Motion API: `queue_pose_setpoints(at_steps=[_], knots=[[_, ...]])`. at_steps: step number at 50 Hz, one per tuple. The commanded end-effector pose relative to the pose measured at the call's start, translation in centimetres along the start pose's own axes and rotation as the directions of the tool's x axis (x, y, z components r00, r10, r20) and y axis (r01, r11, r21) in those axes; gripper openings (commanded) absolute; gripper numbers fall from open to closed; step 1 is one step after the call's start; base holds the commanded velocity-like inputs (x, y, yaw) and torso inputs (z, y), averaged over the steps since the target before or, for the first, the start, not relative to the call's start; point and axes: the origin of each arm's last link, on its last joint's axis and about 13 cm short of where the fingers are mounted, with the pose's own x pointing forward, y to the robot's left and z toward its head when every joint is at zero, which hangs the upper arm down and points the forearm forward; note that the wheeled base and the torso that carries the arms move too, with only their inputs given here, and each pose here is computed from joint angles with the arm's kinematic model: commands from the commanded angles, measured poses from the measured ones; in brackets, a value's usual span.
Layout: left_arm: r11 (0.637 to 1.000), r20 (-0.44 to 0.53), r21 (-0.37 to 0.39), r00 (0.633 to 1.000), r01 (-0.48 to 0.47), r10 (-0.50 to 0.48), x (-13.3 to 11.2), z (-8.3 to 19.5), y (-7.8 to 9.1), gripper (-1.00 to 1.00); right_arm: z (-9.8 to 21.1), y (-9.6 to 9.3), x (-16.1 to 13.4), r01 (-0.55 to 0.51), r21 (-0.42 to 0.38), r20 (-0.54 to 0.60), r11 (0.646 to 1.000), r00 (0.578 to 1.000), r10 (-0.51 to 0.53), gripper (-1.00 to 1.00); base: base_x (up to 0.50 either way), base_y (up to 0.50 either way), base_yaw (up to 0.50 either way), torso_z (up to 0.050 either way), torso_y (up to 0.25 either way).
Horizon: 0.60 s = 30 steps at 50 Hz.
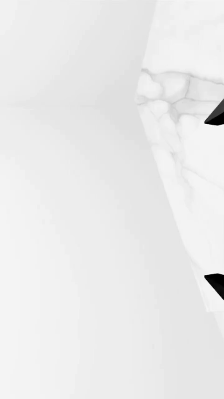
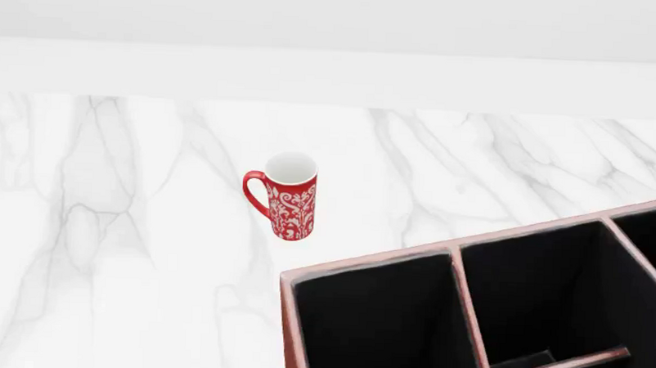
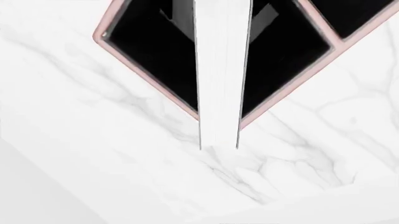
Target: Pick up the book and place it in the right compartment of the caddy.
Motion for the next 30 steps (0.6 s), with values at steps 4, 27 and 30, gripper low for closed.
queue_pose_setpoints(at_steps=[4,27,30], knots=[[1.0,0.001,0.0,1.0,-0.001,0.001,0.0,0.0,0.0,1.0,0.1,0.0,0.1,0.001,-0.003,0.014,1.0,1.0,-0.001,1.0,0.0,0.0,0.0,0.0,0.0],[0.996,-0.021,0.007,0.996,0.091,-0.091,0.8,1.2,-1.7,1.0,1.4,0.8,-1.1,-0.054,0.022,0.162,0.998,0.986,0.05,1.0,0.0,0.0,0.0,0.0,0.0],[0.972,-0.025,-0.004,0.971,0.236,-0.236,2.0,2.5,-4.8,1.0,2.4,1.6,-1.9,-0.088,0.042,0.257,0.995,0.963,0.074,1.0,0.0,0.0,0.0,0.0,0.0]])
